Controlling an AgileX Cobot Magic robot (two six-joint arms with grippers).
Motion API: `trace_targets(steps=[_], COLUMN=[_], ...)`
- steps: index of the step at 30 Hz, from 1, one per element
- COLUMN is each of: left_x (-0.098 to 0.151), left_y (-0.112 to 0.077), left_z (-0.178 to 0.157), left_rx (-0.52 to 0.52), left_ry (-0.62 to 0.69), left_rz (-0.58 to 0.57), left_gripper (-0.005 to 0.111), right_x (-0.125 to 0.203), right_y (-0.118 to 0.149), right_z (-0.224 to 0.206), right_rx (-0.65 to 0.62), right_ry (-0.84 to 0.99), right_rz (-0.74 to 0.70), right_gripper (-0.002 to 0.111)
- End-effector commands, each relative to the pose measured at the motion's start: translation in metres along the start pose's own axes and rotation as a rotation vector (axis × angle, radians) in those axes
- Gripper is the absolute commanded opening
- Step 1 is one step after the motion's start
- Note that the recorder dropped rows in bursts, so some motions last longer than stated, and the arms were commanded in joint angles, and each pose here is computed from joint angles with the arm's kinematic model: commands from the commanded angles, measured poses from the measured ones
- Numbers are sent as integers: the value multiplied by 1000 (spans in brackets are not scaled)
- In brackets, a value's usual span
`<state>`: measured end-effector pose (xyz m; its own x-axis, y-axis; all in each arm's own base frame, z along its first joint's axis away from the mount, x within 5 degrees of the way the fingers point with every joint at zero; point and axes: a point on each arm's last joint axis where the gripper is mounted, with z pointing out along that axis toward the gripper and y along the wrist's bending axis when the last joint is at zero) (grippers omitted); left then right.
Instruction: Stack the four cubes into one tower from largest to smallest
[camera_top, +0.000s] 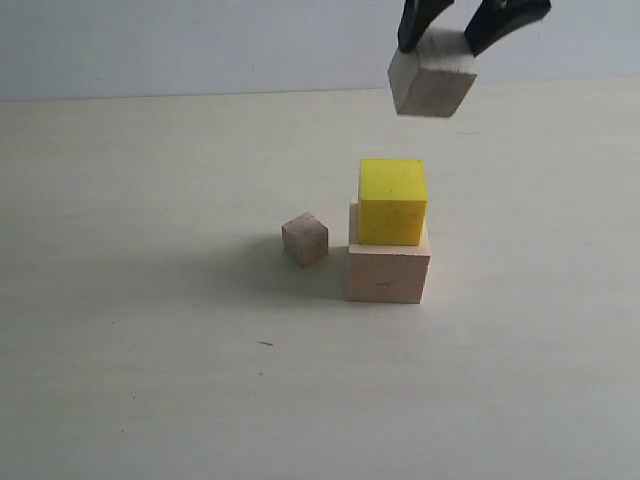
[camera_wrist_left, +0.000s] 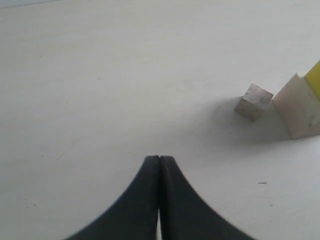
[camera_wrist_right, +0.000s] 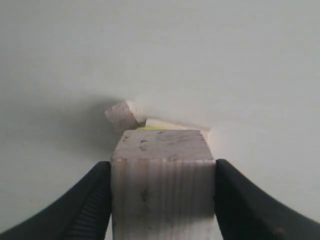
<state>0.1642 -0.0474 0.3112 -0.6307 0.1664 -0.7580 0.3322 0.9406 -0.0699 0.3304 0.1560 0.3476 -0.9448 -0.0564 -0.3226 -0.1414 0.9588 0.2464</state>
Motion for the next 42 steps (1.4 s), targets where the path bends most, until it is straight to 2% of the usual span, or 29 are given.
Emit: trace_targets(steps=[1, 8, 16, 23, 34, 42], left_x=[0, 0, 0, 1, 2, 2], left_y=[1, 0, -1, -10, -21, -21], left_z=[-1, -1, -1, 0, 0, 0], left_rx=[-5, -3, 4, 43, 91, 95], left_ry=[-14, -13, -7, -4, 4, 4], left_rz=[4, 3, 3, 42, 85, 88], left_gripper=[0, 0, 0, 0, 0, 0], right_x=[15, 26, 25, 24, 21, 21], right_y=[2, 24, 21, 21, 19, 19], right_z=[20, 25, 25, 26, 56, 56], right_rx=[-10, 13, 74, 76, 115, 115], right_ry=[83, 94, 68, 69, 132, 132], right_rz=[24, -13, 98, 110, 113, 113], right_gripper=[0, 0, 0, 0, 0, 0])
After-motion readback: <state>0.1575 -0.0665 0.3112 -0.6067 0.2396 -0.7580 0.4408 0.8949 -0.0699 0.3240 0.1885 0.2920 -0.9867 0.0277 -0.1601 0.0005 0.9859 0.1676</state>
